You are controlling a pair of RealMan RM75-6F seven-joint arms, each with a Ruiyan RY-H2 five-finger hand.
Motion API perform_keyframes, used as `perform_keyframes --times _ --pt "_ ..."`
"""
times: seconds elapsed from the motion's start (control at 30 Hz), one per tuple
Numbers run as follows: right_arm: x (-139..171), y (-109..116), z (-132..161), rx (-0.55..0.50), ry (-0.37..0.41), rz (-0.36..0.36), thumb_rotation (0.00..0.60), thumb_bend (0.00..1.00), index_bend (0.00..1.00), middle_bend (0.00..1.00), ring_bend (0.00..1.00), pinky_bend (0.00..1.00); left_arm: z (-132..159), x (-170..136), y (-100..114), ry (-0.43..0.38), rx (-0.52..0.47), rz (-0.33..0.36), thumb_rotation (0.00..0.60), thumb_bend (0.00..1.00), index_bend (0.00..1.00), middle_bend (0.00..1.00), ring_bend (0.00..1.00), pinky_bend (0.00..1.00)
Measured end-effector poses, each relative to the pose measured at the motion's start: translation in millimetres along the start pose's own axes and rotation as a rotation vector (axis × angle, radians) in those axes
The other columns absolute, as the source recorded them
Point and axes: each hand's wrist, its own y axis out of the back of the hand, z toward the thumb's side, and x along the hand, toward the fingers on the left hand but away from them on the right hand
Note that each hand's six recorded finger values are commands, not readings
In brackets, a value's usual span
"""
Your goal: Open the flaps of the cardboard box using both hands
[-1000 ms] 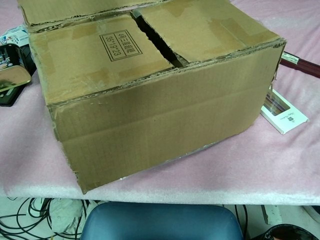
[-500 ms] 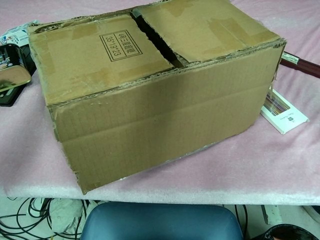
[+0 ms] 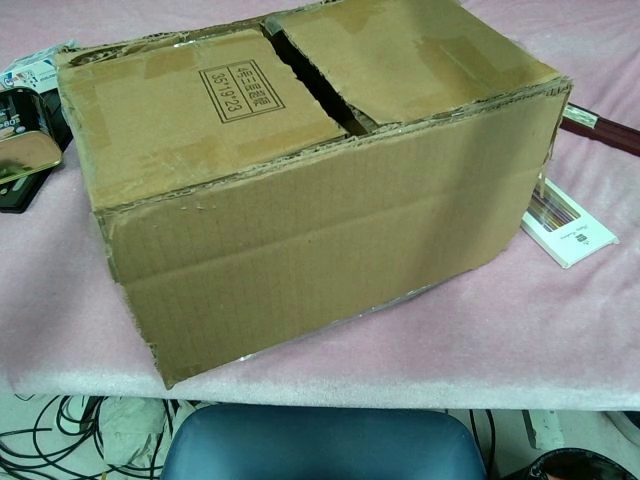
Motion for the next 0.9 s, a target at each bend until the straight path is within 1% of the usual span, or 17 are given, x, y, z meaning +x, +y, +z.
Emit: perform_keyframes --times 0.1,0.3,0.5,0.67,0.83,0.9 --pt "10 14 -14 0.084 0.001 -0.012 0.6 0.27 0.0 0.0 0.0 0.21 0 -1 -1 -0.001 0.006 -0.005 0.6 0.21 0.0 0.03 0.04 0.15" --pt "39 44 -47 0.303 0.007 -0.041 0.6 0.24 0.0 0.0 0.0 0.21 -2 -3 -7 -0.001 0.024 -0.026 0.6 0.2 0.0 0.03 0.04 0.15" --pt "81 85 -87 0.533 -0.01 -0.088 0.6 0.23 0.0 0.0 0.0 0.21 -2 -5 -10 0.0 0.04 -0.037 0.6 0.18 0.0 0.03 0.04 0.15" --pt "109 115 -108 0.668 -0.017 -0.144 0.6 0.23 0.0 0.0 0.0 0.21 -2 -5 -11 0.0 0.056 -0.044 0.6 0.18 0.0 0.02 0.04 0.15" --pt "123 139 -125 0.79 -0.017 -0.209 0.6 0.23 0.0 0.0 0.0 0.21 1 -5 -14 -0.011 0.076 -0.062 0.6 0.18 0.0 0.02 0.04 0.14" --pt "125 145 -132 0.823 -0.015 -0.227 0.6 0.23 0.0 0.0 0.0 0.21 5 -5 -16 -0.021 0.088 -0.07 0.6 0.18 0.0 0.02 0.04 0.14"
